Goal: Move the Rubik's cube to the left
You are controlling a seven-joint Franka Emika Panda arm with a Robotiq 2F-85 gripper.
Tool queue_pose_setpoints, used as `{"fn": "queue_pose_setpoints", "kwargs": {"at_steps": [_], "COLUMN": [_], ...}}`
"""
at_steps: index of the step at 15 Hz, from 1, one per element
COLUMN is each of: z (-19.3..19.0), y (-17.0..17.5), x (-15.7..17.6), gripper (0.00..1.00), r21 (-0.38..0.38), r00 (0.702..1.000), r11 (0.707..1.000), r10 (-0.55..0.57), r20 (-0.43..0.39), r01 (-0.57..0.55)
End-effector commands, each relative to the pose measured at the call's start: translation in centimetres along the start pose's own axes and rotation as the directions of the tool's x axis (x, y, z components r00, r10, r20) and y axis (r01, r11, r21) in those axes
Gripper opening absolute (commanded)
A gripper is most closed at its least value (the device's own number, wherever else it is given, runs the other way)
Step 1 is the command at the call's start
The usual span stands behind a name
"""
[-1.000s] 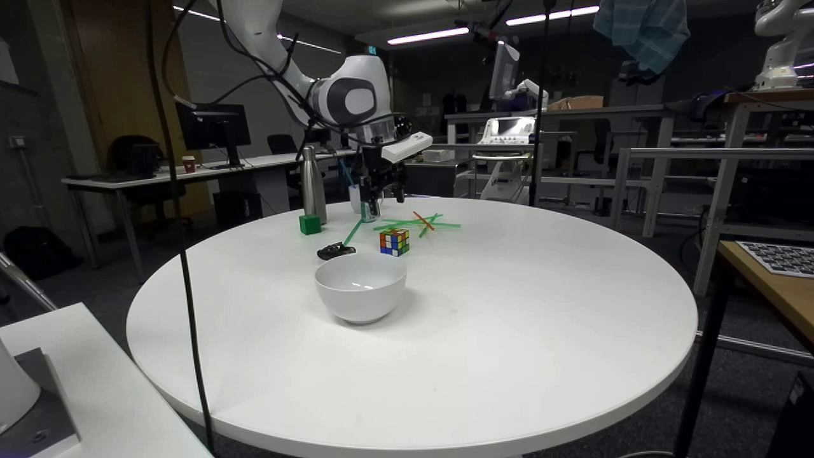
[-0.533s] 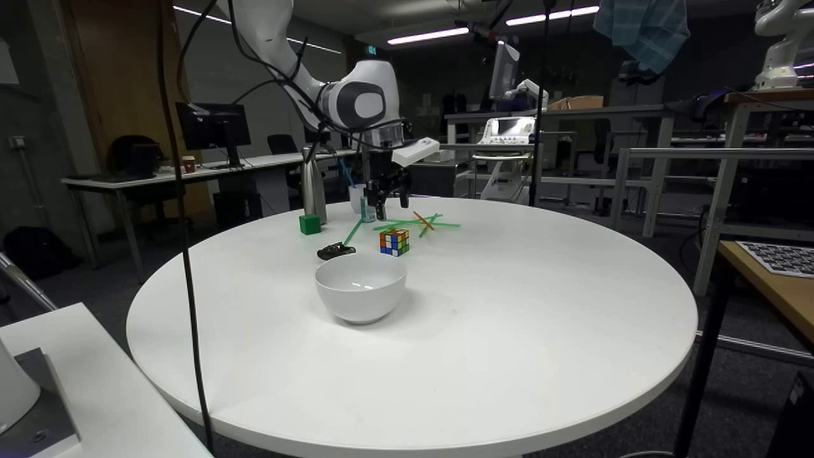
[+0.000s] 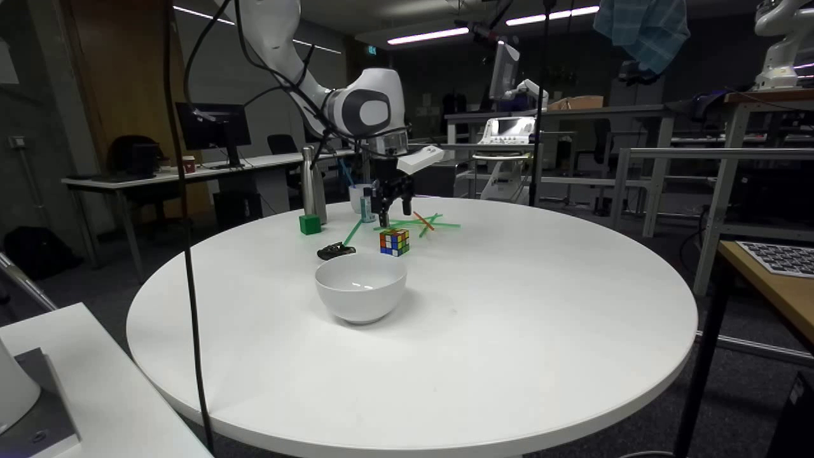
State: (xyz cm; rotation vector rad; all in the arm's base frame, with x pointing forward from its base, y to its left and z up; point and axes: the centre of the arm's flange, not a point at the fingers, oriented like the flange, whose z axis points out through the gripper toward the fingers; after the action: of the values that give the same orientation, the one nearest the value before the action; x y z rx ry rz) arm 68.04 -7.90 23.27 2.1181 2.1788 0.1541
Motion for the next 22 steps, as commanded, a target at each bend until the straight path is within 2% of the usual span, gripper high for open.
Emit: {"fn": "queue_pose_setpoints", "kwargs": {"at_steps": [1, 22], "z": [0.1, 3.0], "y": [1.3, 0.3], "x": [-0.5, 0.3], "gripper": [1.00, 1.00], "r21": [0.016, 0.117], "r00": [1.000, 0.999], "r11": [1.000, 0.993], "r10": [-0.022, -0.029], "r20": [-0.015, -0.017], "r01": [0.022, 0.030]}}
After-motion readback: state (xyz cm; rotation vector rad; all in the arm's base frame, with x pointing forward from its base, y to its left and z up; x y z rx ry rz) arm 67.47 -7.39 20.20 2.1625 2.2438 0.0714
